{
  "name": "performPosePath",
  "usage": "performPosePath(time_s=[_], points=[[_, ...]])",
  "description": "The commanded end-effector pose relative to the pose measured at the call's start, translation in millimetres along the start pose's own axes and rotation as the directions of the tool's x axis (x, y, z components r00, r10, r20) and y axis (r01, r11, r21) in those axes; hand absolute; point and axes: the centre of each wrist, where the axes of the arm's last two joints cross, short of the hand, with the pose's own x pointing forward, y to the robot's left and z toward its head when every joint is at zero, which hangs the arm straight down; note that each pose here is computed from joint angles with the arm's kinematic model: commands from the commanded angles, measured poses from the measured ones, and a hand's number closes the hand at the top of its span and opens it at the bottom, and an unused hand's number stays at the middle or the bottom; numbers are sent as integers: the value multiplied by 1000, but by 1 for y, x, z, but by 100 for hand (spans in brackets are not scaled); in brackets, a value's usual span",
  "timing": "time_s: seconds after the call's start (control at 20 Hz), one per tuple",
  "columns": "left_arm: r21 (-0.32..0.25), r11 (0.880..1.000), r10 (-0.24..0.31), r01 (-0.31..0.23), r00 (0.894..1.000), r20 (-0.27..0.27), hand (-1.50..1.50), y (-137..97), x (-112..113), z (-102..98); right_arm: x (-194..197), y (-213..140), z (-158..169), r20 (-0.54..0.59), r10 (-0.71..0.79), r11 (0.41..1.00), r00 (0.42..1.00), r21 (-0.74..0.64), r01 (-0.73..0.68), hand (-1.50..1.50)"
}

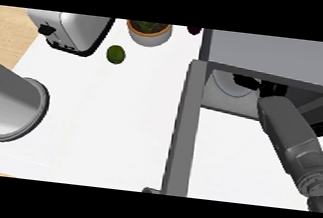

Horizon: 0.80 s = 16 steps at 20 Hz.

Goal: Pick up the milk, place it into the microwave and close the microwave

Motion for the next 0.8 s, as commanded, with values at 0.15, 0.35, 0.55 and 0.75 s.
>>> performPosePath(time_s=[0.15, 0.35, 0.55, 0.75], points=[[-3, 1000, 7, -7, 1000, -23, -150, -2, -6, -5, 8, 5, -1, 44, 51, 999, 998, -11, -51, -150], [-8, 1000, 4, -4, 1000, -12, -150, 5, -8, -2, 11, 10, 3, 51, 49, 999, 998, -23, -47, -150], [-11, 1000, 0, 0, 1000, -5, -150, 0, -10, -8, 22, 19, 6, 71, 38, 999, 997, -19, -36, -150], [-26, 1000, -14, 14, 1000, 6, -150, -4, -3, -13, 26, 24, 10, 87, 39, 999, 995, 19, -41, -150]])
